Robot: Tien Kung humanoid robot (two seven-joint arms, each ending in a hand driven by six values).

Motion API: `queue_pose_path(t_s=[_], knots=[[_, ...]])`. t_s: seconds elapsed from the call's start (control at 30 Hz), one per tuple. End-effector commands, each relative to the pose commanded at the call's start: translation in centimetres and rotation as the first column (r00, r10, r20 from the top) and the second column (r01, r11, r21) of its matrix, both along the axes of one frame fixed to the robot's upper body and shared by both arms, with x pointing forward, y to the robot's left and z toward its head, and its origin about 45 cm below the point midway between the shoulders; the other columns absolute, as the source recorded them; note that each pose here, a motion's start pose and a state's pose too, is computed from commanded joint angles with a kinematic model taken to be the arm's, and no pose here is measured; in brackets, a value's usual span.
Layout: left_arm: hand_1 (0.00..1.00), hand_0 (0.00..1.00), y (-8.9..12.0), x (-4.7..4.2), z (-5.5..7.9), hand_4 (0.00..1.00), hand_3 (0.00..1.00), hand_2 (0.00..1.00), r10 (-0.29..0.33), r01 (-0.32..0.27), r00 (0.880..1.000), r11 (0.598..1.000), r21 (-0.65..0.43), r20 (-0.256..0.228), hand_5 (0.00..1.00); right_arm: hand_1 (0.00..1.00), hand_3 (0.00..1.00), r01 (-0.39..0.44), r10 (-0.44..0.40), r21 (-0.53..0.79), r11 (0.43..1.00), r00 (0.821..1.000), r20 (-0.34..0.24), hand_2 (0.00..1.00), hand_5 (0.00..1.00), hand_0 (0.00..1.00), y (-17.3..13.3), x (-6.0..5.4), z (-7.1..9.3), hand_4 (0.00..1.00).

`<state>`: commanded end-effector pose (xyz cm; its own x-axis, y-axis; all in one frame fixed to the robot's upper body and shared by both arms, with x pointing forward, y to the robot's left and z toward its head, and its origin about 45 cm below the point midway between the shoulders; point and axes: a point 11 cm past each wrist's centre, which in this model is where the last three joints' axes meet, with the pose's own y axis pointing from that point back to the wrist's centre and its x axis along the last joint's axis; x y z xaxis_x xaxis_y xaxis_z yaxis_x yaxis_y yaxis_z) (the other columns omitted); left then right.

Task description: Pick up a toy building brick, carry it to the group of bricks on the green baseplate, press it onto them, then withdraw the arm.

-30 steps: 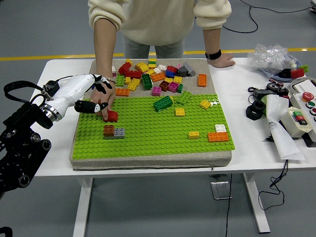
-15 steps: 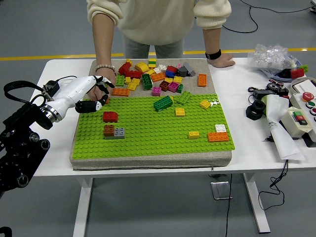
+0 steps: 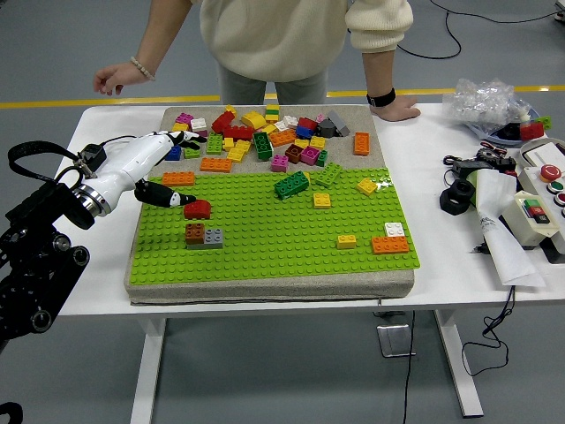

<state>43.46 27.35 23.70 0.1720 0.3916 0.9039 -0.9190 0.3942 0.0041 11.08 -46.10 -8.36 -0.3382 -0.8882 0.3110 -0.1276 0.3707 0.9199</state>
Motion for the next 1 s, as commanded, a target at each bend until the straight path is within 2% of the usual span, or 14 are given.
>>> queue_pose_path(t_s=[0.03,0.2,0.23,0.43,0.73,0.8,0.83,1.0], knots=[[0.751,0.829,0.0,0.01,0.0,0.801,0.756,0.65,0.001,-0.001,1.0,1.0,-0.002,0.003,0.002,0.703,0.678,0.0,0.0,0.0,1.0,1.0,0.0,0.741,0.687,0.782,0.0,0.0,0.0,0.944],[0.751,0.829,0.0,0.09,0.3,0.801,0.756,0.65,0.01,-0.009,1.0,1.0,-0.02,0.024,0.002,0.703,0.678,0.001,-0.001,0.0,1.0,1.0,0.002,0.741,0.687,0.782,0.0,0.1,0.0,0.944],[0.699,0.795,0.0,0.1,0.4,0.646,0.609,0.559,0.011,-0.011,1.0,1.0,-0.023,0.028,0.002,0.704,0.678,0.001,-0.001,0.0,1.0,1.0,0.002,0.741,0.688,0.781,0.0,0.1,0.0,0.945],[0.688,0.78,0.0,0.12,0.5,0.631,0.587,0.559,0.013,-0.012,0.999,0.999,-0.032,0.035,0.002,0.705,0.678,0.003,-0.003,0.0,1.0,1.0,0.002,0.742,0.688,0.782,0.0,0.0,0.0,0.945],[0.707,0.796,-0.1,0.14,0.4,0.659,0.592,0.567,0.01,-0.01,1.0,1.0,-0.028,0.028,0.002,0.704,0.678,0.005,-0.005,-0.001,1.0,1.0,0.002,0.741,0.688,0.782,0.0,0.0,0.0,0.945],[0.707,0.796,-0.1,0.24,0.2,0.659,0.592,0.567,0.008,-0.008,1.0,1.0,-0.012,0.013,0.002,0.704,0.678,0.005,-0.005,-0.002,1.0,1.0,0.004,0.741,0.688,0.782,0.0,0.1,0.0,0.945],[0.778,0.864,-0.1,0.26,0.1,0.847,0.733,0.695,0.007,-0.007,1.0,1.0,-0.007,0.007,0.01,0.704,0.678,0.005,-0.005,-0.002,1.0,1.0,0.004,0.741,0.688,0.782,0.0,0.1,0.0,0.945],[0.778,0.864,-0.5,0.71,-0.8,0.847,0.733,0.695,-0.007,0.009,0.999,0.999,0.043,-0.042,0.01,0.704,0.678,0.002,-0.002,-0.003,1.0,1.0,0.006,0.741,0.688,0.782,0.0,0.2,0.1,0.945]])
